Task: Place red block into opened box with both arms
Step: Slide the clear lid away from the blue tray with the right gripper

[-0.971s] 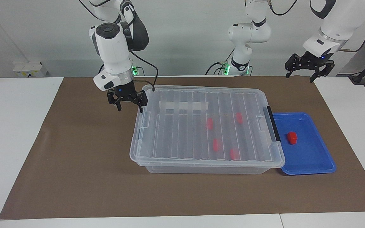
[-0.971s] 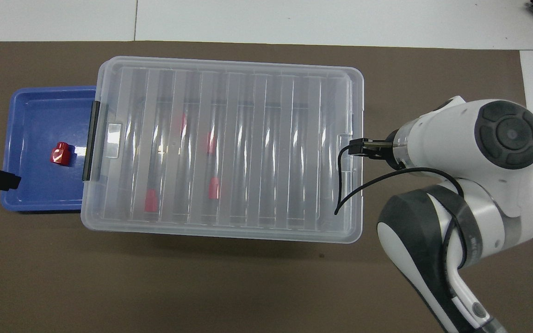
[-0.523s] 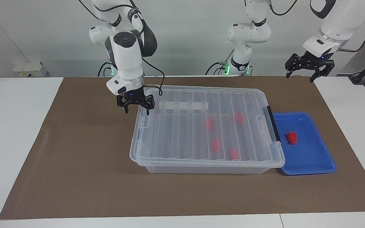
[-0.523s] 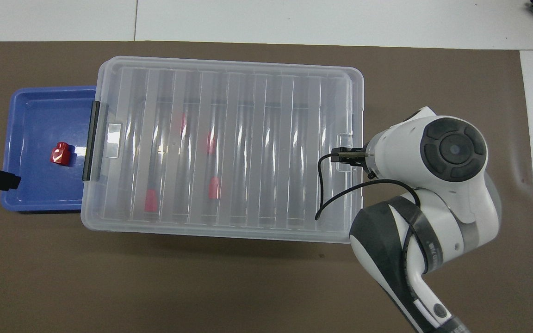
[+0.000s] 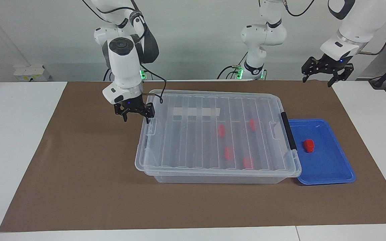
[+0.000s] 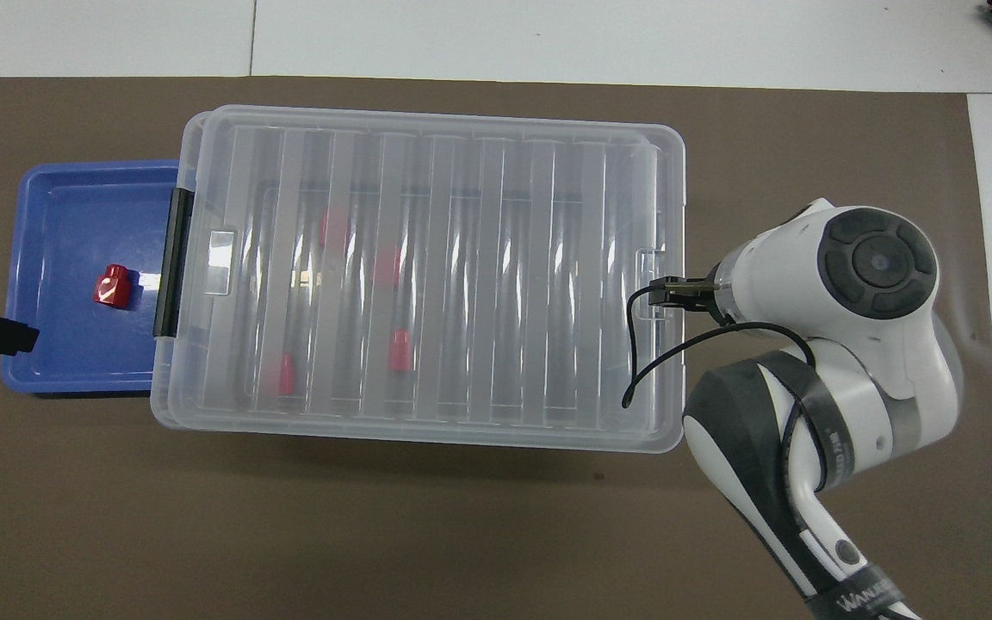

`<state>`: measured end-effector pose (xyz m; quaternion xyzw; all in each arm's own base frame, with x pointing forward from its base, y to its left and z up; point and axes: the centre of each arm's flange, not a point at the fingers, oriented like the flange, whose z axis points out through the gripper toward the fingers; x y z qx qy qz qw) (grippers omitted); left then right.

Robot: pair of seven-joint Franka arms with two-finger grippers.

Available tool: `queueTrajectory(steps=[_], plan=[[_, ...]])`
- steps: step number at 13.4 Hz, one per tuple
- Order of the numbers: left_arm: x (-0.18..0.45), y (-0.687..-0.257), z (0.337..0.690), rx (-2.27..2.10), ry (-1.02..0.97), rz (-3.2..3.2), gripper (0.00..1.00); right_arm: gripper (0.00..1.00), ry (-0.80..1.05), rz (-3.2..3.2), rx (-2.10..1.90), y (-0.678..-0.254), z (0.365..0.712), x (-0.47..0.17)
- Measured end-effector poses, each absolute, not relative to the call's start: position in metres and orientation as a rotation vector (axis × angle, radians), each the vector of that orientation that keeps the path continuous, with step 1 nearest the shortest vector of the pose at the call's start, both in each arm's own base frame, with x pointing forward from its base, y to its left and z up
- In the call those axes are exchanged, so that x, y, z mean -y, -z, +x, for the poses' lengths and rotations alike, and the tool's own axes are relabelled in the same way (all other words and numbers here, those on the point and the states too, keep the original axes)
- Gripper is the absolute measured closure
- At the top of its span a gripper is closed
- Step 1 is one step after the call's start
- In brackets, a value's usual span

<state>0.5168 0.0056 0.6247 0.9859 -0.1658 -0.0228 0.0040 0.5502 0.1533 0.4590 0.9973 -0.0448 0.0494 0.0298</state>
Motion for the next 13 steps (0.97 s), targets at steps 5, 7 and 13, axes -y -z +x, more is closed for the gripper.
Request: queueTrajectory(steps=[5,7,13], plan=[[-0.006,-0.625,0.517,0.52,0.074,3.089,0.0,0.01,-0.14,3.066,-0.039,-0.46,0.56,-0.11],[-0.006,-0.625,0.517,0.519,0.074,3.089,0.0,0.01,-0.14,3.061,-0.077,-0.463,0.563,-0.091],[-0.006,-0.624,0.516,0.518,0.08,3.089,0.0,0.01,-0.138,3.053,-0.136,-0.465,0.566,-0.061]])
